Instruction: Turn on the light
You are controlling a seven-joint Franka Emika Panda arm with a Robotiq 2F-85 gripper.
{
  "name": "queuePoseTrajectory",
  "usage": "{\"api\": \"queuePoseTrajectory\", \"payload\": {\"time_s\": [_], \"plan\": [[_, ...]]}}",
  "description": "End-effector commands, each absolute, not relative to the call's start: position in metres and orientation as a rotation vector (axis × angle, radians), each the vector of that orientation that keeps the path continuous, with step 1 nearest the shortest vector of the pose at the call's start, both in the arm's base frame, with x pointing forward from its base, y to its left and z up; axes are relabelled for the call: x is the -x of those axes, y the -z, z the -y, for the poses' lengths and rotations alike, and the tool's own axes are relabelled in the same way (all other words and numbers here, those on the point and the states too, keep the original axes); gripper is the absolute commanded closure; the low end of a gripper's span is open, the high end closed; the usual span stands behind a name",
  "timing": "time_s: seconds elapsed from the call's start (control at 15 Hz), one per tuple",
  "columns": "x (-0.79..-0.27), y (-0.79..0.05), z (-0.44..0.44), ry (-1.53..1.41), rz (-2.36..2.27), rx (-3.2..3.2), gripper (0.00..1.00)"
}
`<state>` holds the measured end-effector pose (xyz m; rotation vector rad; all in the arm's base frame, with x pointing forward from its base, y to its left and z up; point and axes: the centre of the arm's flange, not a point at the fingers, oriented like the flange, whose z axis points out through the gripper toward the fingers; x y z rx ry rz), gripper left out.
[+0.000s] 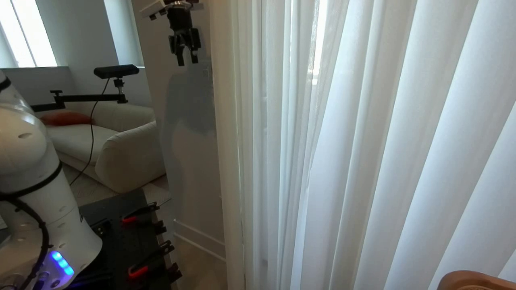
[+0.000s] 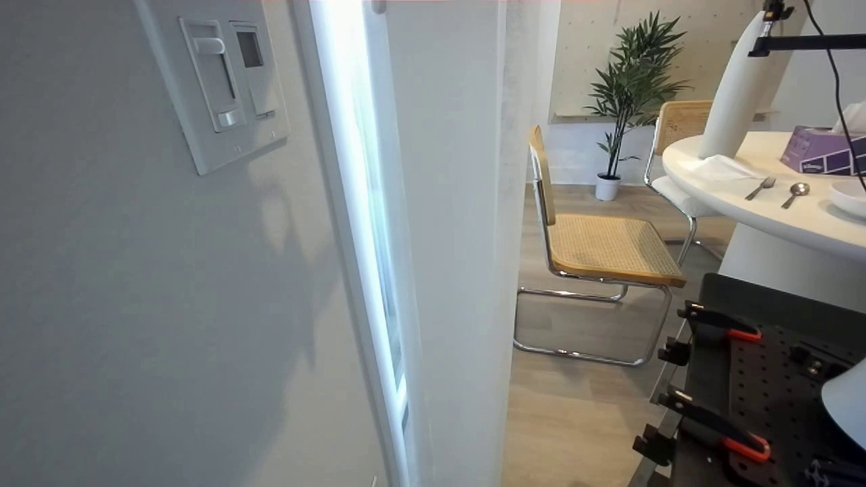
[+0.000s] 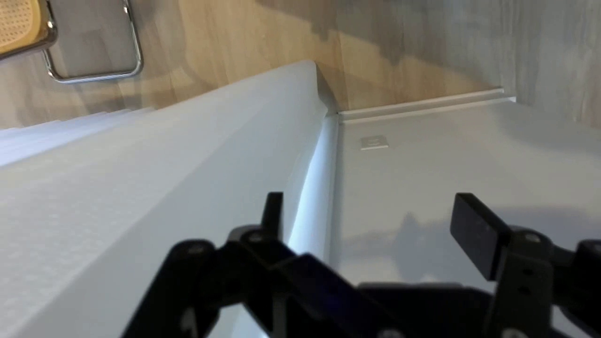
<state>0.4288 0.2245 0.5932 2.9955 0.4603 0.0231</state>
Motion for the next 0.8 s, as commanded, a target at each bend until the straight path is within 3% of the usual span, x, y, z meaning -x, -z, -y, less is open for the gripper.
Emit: {"api": "queuePoseTrajectory", "payload": {"time_s": [0.0,0.27,0.73], "plan": [[-0.419,-0.617,-0.157,0.039,-0.544,-2.985,0.00],[-0.431,-0.632,-0.097,0.074,-0.614,-2.993,0.00],[-0.429,-0.627,-0.118,0.049,-0.590,-2.989,0.00]]}}
